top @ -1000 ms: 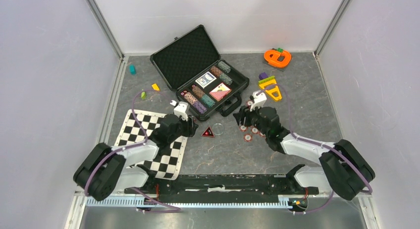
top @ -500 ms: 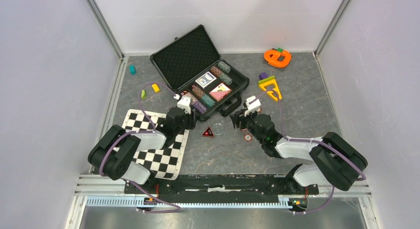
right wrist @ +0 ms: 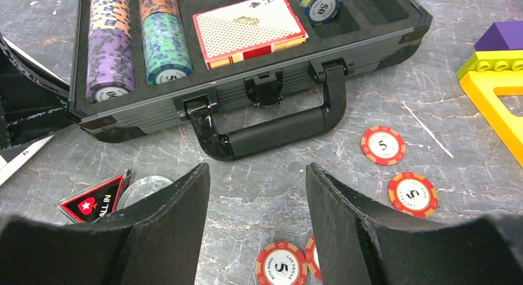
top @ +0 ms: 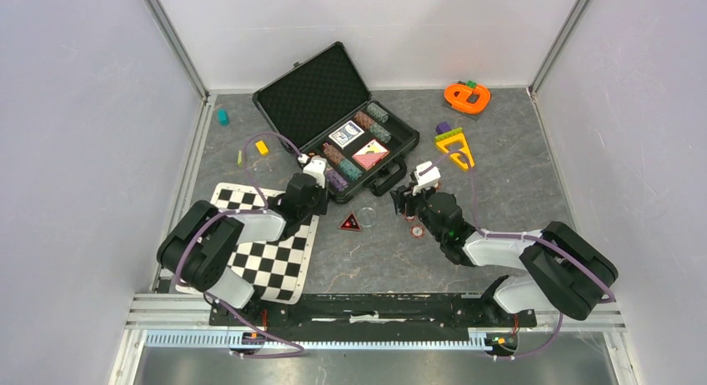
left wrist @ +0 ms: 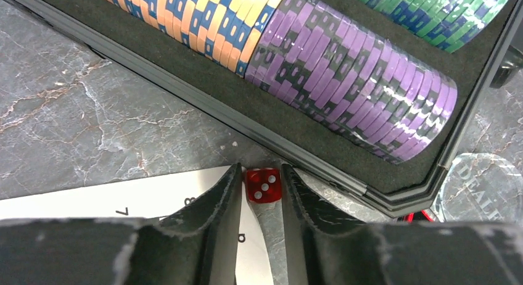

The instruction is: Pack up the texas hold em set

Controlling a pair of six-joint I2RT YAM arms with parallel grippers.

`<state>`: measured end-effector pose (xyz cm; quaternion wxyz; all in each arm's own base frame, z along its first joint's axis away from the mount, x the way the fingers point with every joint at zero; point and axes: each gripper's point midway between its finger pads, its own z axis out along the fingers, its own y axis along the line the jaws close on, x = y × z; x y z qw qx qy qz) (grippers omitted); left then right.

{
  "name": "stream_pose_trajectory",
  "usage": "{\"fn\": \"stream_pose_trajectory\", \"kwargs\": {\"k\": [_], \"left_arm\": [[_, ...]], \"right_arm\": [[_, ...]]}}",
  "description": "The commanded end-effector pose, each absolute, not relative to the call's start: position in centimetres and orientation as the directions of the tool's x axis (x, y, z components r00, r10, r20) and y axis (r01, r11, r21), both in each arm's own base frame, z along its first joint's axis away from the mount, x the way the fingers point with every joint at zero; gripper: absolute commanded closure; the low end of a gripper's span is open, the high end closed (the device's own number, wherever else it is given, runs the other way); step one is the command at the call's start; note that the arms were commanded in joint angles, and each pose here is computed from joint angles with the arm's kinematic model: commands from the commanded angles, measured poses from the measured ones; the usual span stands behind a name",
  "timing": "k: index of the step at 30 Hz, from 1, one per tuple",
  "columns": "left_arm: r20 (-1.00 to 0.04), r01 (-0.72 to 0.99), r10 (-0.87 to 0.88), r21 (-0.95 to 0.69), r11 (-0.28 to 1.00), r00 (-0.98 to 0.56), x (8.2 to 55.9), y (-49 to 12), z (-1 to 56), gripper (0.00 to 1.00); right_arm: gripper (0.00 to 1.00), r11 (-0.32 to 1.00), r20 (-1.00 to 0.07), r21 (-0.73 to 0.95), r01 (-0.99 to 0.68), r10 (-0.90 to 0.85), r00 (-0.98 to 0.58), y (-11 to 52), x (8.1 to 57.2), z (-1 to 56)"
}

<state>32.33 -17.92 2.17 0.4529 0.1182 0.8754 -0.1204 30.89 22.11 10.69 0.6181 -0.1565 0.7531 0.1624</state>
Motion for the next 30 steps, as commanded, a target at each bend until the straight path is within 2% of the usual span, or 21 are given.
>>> {"fn": "stream_pose_trajectory", "kwargs": {"k": [1,5,11,18,25,30], "left_arm": [[-0.807,0.310,0.071,-0.142,0.940,-0.586,32.5,-18.8,2.7,0.67],[-0.847,0.276,0.014,-0.158,0.948,-0.532,31.7,-17.6,5.4,0.76],[-0.859,0.237,-0.127,-0.275,0.932,-0.495,30.0,-17.0,10.4,0.73],[-0.889,0.207,-0.214,-0.317,0.926,-0.405,30.8,-16.3,15.5,0.68],[-0.848,0.157,-0.183,-0.296,0.942,-0.498,31.7,-16.5,13.4,0.69],[-0.795,0.248,-0.255,-0.448,0.859,-0.550,30.4,-19.6,11.0,0.68]], "right_arm": [[0.36,0.905,-0.987,0.081,-0.417,0.013,-0.162,21.9,30.9,11.6],[0.36,0.910,-0.986,0.078,-0.406,0.010,-0.167,21.7,30.9,11.4],[0.35,0.915,-0.985,0.078,-0.396,0.010,-0.173,21.3,30.8,11.1],[0.35,0.915,-0.984,0.091,-0.393,0.021,-0.179,21.4,30.8,11.1],[0.35,0.899,-0.979,0.102,-0.425,0.016,-0.202,22.3,30.7,10.7],[0.35,0.869,-0.977,0.111,-0.481,0.007,-0.213,23.5,30.3,10.6]]}}
